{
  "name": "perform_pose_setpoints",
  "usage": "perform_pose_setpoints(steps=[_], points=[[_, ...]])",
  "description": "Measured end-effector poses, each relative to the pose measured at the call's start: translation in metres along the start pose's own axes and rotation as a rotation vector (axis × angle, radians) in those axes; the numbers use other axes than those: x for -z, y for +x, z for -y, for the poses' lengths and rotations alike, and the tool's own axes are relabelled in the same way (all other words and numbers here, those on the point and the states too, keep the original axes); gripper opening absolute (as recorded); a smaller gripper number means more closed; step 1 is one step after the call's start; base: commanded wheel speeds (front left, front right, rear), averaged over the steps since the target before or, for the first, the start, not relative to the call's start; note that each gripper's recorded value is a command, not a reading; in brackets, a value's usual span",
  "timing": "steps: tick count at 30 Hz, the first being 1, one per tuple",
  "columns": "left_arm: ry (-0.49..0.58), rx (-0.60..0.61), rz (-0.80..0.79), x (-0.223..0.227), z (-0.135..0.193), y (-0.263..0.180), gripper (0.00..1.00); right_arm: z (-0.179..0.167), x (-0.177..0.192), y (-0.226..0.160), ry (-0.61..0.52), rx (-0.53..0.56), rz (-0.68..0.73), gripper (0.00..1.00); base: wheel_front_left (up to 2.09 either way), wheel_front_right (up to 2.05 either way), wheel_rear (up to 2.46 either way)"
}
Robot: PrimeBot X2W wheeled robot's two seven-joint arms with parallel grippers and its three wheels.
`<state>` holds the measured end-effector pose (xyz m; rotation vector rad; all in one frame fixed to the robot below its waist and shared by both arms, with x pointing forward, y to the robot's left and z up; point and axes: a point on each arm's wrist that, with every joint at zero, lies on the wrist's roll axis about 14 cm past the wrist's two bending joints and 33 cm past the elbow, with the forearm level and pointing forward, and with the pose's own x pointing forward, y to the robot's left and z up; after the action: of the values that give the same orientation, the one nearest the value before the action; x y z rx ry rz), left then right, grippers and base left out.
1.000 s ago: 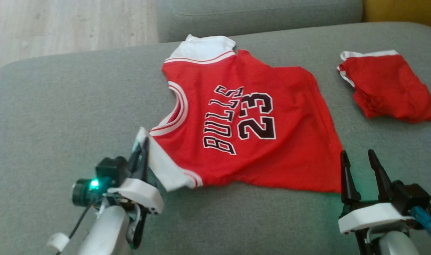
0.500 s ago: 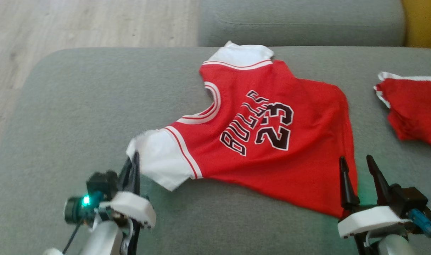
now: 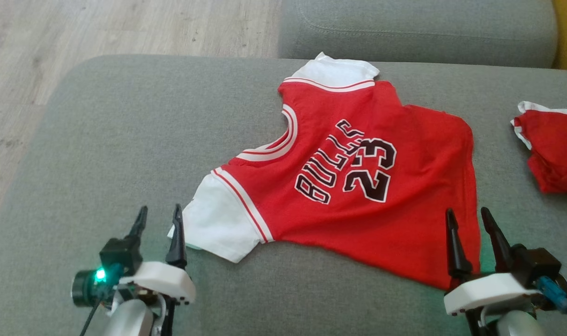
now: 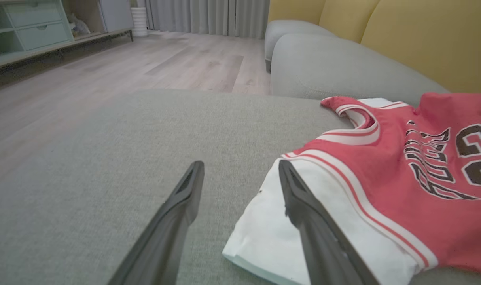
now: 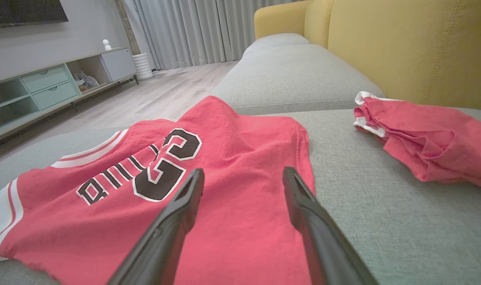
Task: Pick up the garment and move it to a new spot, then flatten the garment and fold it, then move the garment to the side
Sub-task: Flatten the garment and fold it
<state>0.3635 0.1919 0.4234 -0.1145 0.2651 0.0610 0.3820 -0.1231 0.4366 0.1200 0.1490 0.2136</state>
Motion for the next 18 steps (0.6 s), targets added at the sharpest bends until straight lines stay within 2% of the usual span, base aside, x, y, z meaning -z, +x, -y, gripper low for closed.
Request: perform_pose_setpoints(steps=[8, 12, 18], points=[[0.021, 0.031, 0.059, -0.013, 0.005, 0.006, 1.0, 0.007, -0.005, -0.005, 0.001, 0.023, 0.016, 1.0, 0.0, 0.0, 0.0], [0.067, 0.089, -0.048, 0.009, 0.015, 0.01, 1.0, 0.014, -0.005, -0.008, 0.004, 0.044, 0.02, 1.0, 0.0, 0.0, 0.0], [0.149, 0.099, -0.212, 0.04, 0.007, 0.014, 1.0, 0.02, -0.002, -0.011, 0.007, 0.065, 0.012, 1.0, 0.0, 0.0, 0.0]])
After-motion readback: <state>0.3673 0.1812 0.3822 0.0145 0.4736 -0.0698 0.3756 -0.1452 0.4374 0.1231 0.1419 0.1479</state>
